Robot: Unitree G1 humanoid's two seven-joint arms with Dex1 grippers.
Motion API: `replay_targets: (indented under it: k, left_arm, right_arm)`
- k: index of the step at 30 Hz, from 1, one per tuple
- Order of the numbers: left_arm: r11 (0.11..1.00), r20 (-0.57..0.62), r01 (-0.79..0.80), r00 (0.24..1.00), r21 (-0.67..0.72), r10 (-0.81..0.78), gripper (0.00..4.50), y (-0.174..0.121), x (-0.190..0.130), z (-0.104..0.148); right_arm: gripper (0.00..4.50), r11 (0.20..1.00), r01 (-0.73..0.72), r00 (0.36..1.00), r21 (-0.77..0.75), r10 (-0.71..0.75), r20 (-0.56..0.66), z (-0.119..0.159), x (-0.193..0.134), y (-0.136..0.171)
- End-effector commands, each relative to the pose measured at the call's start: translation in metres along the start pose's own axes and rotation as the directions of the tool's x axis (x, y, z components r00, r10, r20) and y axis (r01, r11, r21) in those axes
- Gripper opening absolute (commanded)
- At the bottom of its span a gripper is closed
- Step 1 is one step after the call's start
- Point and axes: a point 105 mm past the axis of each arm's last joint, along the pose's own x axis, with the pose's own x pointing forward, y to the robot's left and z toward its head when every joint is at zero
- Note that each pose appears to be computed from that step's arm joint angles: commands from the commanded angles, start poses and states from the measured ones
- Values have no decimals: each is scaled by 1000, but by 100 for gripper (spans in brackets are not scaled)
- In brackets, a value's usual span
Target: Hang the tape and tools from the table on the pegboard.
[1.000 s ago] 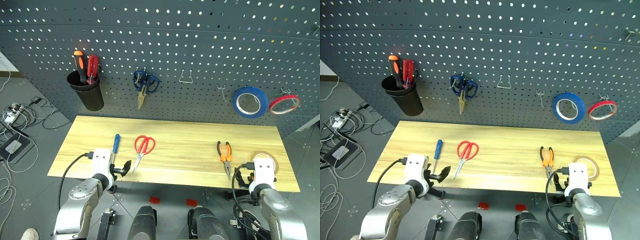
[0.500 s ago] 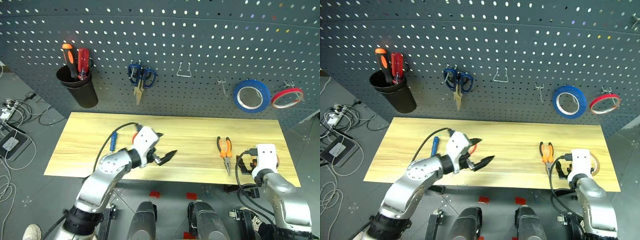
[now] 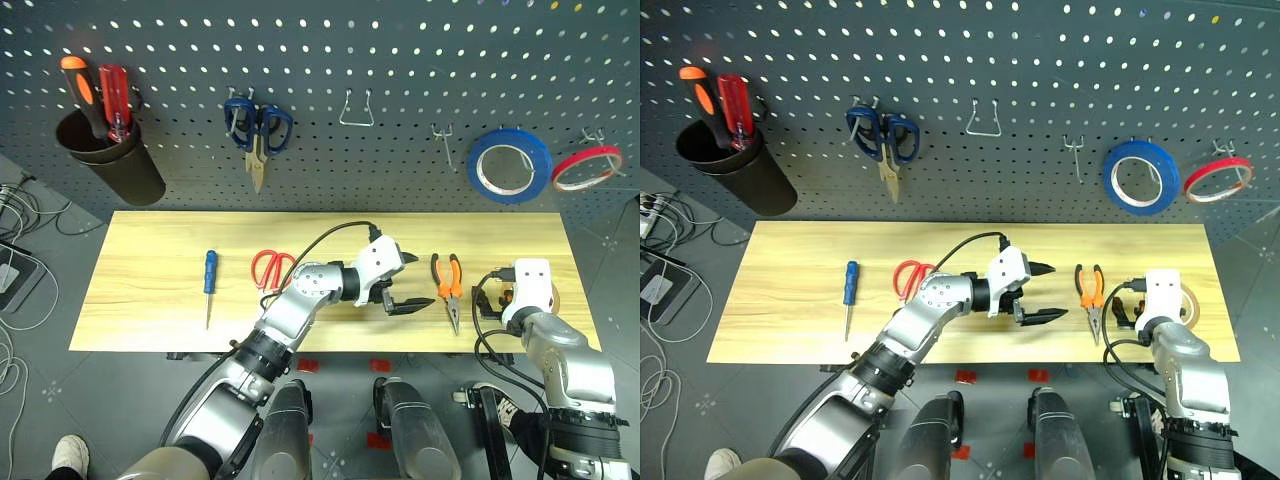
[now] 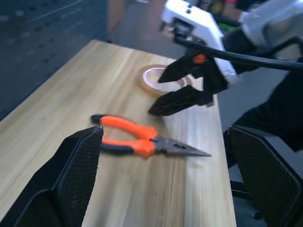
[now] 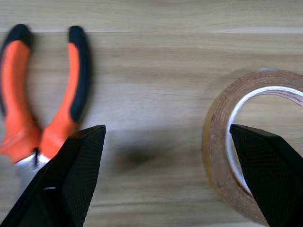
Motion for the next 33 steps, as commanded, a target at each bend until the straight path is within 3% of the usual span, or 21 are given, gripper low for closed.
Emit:
replay_targets:
  k: [1,12,15,25,29,33]
  left_arm:
    - [998,32,47,998,48,-49,446,-4,9,7]
    - [994,61,71,995,81,-76,446,0,17,14]
    - [993,63,73,995,90,-79,450,0,21,14]
    - [991,66,75,994,114,-83,450,4,22,17]
    - [990,76,75,994,121,-84,450,4,20,20]
    - [987,80,107,990,117,-117,450,-9,9,17]
  right_arm:
    - [450,999,51,999,-20,-50,7,1,-1,-19]
    - [450,984,92,993,154,-80,-84,-17,8,-22]
    - [386,988,65,995,139,-54,-81,-18,10,-17]
    - [45,993,51,996,106,-42,-84,-18,11,-11]
    - [42,998,62,996,25,-60,-60,-12,9,-13]
    - [42,990,33,999,-140,-27,43,5,-6,-2]
